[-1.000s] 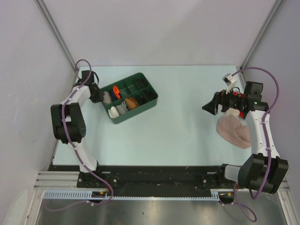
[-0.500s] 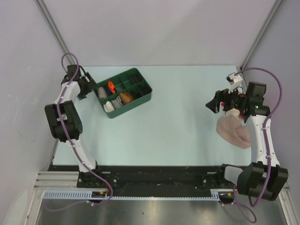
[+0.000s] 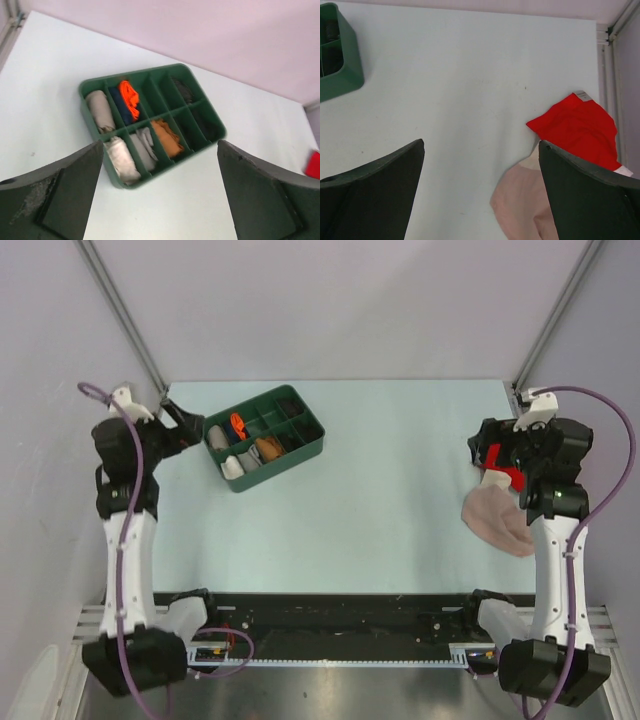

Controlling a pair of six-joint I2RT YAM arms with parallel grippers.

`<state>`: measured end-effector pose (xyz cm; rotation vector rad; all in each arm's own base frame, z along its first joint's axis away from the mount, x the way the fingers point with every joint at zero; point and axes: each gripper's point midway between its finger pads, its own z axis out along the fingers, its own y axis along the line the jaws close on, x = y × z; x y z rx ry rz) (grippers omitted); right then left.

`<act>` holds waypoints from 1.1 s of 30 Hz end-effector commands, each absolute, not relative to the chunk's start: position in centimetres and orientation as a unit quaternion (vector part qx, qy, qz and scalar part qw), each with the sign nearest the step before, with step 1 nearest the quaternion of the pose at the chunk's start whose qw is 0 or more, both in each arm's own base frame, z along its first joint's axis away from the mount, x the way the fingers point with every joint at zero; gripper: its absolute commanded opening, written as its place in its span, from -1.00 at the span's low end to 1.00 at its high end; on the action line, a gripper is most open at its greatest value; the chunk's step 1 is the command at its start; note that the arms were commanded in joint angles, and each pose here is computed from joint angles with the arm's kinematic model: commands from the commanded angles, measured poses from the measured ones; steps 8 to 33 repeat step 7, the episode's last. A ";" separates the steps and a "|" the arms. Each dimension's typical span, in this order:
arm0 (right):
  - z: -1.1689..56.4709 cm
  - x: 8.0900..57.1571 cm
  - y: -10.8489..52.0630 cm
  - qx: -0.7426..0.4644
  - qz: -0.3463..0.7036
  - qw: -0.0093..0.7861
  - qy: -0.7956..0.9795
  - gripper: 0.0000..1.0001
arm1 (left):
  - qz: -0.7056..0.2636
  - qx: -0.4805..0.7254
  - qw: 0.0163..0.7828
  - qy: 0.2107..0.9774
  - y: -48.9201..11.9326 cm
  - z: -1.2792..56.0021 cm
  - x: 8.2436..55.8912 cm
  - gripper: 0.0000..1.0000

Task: Roll the underwear
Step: Reset both arms

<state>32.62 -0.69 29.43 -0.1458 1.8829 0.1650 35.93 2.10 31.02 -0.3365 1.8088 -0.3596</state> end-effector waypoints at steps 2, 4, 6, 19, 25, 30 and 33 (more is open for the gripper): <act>31.8 31.1 -1.8 -0.024 0.039 0.611 0.791 1.00 | -0.257 -0.078 0.628 0.731 -2.9 31.5 31.1 1.00; 32.0 30.6 -1.7 -0.023 0.040 0.611 0.790 0.99 | -0.289 -0.053 0.619 0.728 -4.4 31.2 30.0 1.00; 32.3 30.3 -1.5 -0.023 0.042 0.613 0.788 1.00 | -0.310 -0.036 0.598 0.738 -5.5 30.5 28.9 1.00; 32.7 30.0 -1.5 -0.024 0.041 0.619 0.784 0.99 | -0.309 -0.023 0.593 0.743 -5.7 30.2 28.6 1.00; 32.7 30.0 -1.5 -0.024 0.041 0.619 0.784 0.99 | -0.309 -0.023 0.593 0.743 -5.7 30.2 28.6 1.00; 32.7 30.0 -1.5 -0.024 0.041 0.619 0.784 0.99 | -0.309 -0.023 0.593 0.743 -5.7 30.2 28.6 1.00; 32.7 30.0 -1.5 -0.024 0.041 0.619 0.784 0.99 | -0.309 -0.023 0.593 0.743 -5.7 30.2 28.6 1.00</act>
